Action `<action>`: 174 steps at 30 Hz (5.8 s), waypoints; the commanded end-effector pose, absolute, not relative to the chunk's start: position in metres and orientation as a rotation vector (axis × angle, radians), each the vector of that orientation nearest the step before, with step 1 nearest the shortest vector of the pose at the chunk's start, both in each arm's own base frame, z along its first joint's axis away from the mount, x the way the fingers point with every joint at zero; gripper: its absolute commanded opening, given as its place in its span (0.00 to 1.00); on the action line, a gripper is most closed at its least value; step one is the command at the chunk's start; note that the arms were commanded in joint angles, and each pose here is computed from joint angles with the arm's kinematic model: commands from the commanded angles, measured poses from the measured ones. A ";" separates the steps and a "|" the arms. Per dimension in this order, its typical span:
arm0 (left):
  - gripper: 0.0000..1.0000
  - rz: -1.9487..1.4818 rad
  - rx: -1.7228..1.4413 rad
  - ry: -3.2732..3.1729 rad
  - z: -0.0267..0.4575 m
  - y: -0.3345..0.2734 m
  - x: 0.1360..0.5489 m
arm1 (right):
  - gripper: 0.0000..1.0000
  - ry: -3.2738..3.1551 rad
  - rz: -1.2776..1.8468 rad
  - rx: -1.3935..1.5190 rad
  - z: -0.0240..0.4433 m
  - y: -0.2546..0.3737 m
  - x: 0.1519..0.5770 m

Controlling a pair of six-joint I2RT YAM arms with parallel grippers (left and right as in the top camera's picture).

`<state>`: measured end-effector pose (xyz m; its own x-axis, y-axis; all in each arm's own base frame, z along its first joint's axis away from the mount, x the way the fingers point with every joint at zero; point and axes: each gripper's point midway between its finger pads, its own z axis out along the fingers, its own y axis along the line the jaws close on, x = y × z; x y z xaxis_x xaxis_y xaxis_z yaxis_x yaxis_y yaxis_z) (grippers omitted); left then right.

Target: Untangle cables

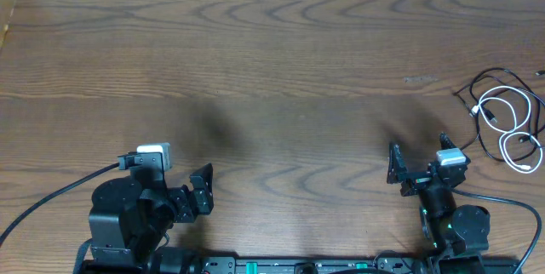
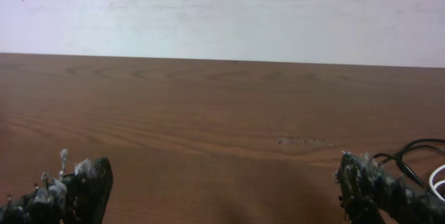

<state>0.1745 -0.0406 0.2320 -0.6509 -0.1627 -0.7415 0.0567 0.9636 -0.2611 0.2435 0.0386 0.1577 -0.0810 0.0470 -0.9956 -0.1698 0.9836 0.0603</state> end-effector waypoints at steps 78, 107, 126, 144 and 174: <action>0.96 -0.090 -0.013 1.709 0.141 -0.005 0.244 | 0.99 1.643 0.167 -0.101 0.157 0.038 0.243; 0.96 -0.103 0.002 1.709 0.141 -0.009 0.244 | 0.99 1.643 0.167 -0.101 0.157 0.038 0.243; 0.96 -0.157 0.064 1.710 0.141 -0.026 0.243 | 0.99 1.643 0.166 -0.101 0.157 0.038 0.243; 0.96 -0.184 0.095 1.711 0.140 -0.035 0.242 | 0.99 1.643 0.167 -0.101 0.157 0.038 0.243; 0.96 -0.184 0.095 1.711 0.140 -0.035 0.242 | 0.99 1.643 0.167 -0.101 0.157 0.038 0.243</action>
<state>0.2433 -0.0319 0.1543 -0.1032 -0.0595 -0.9929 0.1526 0.9855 -0.0749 0.2436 0.0380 0.1575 -0.0816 0.0470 -0.9956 -0.1660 0.9843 0.0601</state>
